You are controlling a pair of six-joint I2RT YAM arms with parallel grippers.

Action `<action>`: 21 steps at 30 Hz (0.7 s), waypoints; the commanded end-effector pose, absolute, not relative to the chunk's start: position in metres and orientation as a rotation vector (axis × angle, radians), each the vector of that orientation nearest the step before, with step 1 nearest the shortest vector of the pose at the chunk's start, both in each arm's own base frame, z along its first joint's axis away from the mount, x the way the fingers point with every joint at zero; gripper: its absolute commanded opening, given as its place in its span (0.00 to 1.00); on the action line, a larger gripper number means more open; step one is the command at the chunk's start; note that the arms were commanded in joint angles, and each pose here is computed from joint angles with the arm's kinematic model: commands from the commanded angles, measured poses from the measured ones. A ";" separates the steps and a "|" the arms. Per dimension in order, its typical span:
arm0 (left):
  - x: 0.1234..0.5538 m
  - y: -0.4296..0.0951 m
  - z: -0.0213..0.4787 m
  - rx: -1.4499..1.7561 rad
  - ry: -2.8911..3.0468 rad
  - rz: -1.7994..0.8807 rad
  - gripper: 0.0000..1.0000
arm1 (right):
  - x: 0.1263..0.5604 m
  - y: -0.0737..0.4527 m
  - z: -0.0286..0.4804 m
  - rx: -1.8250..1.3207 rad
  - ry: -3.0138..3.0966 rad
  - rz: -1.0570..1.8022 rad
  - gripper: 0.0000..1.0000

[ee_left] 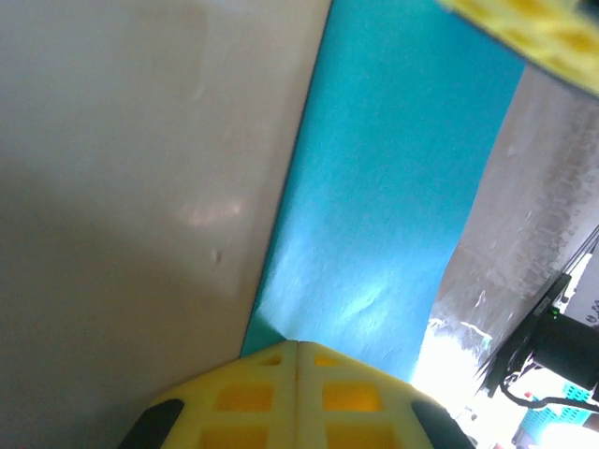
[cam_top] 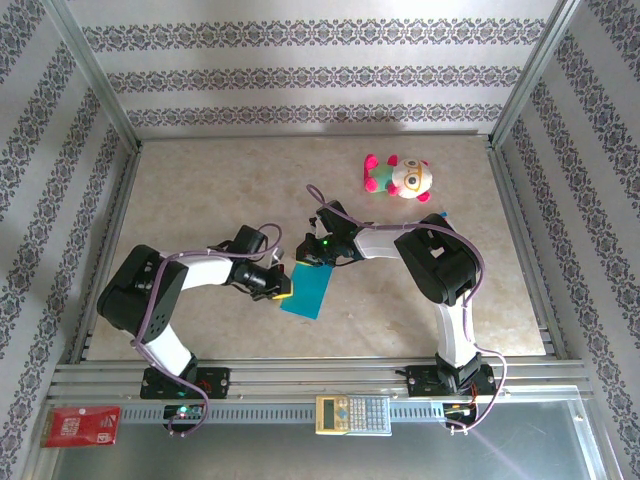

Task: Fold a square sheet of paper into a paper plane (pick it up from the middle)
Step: First fold the paper in half at the center of the table.

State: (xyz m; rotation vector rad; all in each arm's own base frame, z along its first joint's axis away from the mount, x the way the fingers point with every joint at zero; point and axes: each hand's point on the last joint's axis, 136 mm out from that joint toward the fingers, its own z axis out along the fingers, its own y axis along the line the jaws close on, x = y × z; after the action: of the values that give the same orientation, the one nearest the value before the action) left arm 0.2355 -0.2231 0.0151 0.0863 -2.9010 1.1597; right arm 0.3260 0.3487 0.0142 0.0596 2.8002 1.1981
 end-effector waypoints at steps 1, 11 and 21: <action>0.176 -0.202 -0.008 0.169 -2.768 0.921 0.00 | 0.308 0.306 -0.044 0.192 2.983 0.885 0.00; 0.151 -0.194 -0.012 0.207 -2.743 0.878 0.00 | 0.306 0.305 -0.046 0.185 2.993 0.876 0.00; 0.137 -0.191 -0.010 0.236 -2.731 0.894 0.00 | 0.304 0.304 -0.048 0.150 3.000 0.873 0.00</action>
State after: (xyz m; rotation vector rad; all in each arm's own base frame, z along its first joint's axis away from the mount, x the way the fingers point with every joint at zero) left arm 0.1927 -0.2120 0.0142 0.1299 -2.8651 1.1382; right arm 0.3253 0.3485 0.0141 0.0527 2.8062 1.1927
